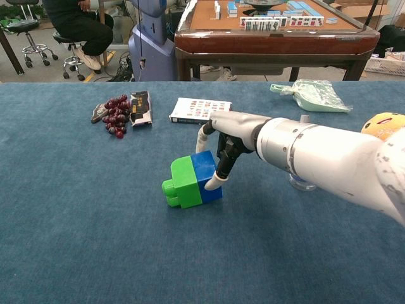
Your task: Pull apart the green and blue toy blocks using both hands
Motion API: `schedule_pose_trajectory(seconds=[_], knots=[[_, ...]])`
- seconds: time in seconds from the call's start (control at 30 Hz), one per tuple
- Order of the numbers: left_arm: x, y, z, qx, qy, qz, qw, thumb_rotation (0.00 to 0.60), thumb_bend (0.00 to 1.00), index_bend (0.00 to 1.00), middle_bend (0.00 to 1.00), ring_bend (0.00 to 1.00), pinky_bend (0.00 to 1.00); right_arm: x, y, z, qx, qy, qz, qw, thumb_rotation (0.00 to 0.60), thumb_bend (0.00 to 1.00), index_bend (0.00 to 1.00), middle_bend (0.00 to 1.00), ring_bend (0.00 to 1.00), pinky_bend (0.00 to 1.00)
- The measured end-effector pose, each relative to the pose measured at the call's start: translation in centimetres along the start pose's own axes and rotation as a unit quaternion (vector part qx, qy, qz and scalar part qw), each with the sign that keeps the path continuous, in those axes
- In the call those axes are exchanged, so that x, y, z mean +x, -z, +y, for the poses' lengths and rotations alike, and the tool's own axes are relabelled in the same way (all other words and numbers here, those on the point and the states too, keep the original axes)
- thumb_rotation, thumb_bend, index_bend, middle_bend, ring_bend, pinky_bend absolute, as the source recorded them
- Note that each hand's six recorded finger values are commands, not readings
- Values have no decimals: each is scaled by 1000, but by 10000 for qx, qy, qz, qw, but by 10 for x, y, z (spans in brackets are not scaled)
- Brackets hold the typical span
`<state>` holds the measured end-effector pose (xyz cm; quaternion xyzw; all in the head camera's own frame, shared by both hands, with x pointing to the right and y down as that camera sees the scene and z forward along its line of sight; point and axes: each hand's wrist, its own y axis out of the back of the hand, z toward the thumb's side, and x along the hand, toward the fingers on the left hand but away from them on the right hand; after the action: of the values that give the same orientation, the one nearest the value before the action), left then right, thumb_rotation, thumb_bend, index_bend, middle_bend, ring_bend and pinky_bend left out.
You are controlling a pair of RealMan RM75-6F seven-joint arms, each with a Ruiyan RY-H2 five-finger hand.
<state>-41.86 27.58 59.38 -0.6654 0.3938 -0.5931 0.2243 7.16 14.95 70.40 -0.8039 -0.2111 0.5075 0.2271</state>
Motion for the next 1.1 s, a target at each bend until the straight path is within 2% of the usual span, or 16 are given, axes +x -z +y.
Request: schedule_pose_trajectory(seconds=[0.33, 0.4, 0.6, 0.77, 0.9, 1.1], knots=[[10, -15, 14, -116, -152, -184, 9996, 600, 165, 341, 353, 364, 646, 16, 14, 29, -426, 233, 72, 9988, 600, 70, 613, 1000, 1000, 1000], [14, -21, 18, -209, -184, -242, 9993, 600, 165, 341, 359, 394, 692, 21, 16, 37, -500, 296, 99, 9983, 600, 70, 614, 1000, 1000, 1000], [32, -49, 30, -526, -184, -535, 9970, 600, 162, 319, 546, 590, 861, 36, 19, 60, -748, 495, 253, 9956, 600, 71, 617, 1000, 1000, 1000], [49, -77, 39, -866, -52, -810, 9929, 600, 81, 256, 714, 764, 990, 45, 16, 71, -1050, 530, 439, 9921, 600, 70, 617, 1000, 1000, 1000], [64, -105, 48, -1108, 115, -1092, 9878, 600, 41, 237, 774, 823, 1000, 48, 13, 76, -1234, 461, 584, 9896, 600, 70, 617, 1000, 1000, 1000], [78, -146, 58, -1275, 317, -1491, 9801, 600, 21, 233, 837, 875, 1000, 51, 8, 86, -1184, 397, 628, 9902, 600, 69, 618, 1000, 1000, 1000]])
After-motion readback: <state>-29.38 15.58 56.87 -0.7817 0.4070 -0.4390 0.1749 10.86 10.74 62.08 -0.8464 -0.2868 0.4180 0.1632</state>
